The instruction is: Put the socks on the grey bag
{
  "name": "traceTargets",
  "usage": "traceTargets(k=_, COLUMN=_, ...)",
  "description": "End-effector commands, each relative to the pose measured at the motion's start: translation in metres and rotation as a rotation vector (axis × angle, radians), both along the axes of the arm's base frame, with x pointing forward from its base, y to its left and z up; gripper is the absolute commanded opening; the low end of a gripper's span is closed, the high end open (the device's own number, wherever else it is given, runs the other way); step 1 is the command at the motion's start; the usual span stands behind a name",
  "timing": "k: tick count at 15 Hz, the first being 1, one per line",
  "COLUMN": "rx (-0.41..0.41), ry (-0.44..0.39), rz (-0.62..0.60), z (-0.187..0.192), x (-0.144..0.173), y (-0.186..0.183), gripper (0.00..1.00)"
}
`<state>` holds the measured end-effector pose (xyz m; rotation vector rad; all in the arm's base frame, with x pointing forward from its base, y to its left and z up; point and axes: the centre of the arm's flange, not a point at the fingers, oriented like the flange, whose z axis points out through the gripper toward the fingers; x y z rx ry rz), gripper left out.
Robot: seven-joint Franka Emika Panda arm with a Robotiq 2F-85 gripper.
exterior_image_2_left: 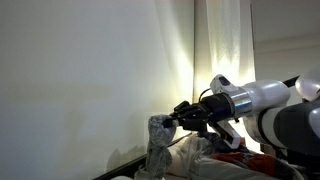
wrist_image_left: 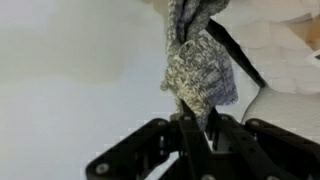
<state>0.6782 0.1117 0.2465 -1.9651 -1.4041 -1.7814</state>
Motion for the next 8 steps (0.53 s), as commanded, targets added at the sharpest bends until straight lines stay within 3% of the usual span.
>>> traceTargets(k=1, rx=-0.019, ry=-0.081, rz=0.074, z=-0.005, x=-0.067, y=0.006, gripper=0.04)
traceTargets(k=8, rx=-0.004, ry=-0.204, rz=0.137, z=-0.001, x=-0.105, y=-0.002, gripper=0.04)
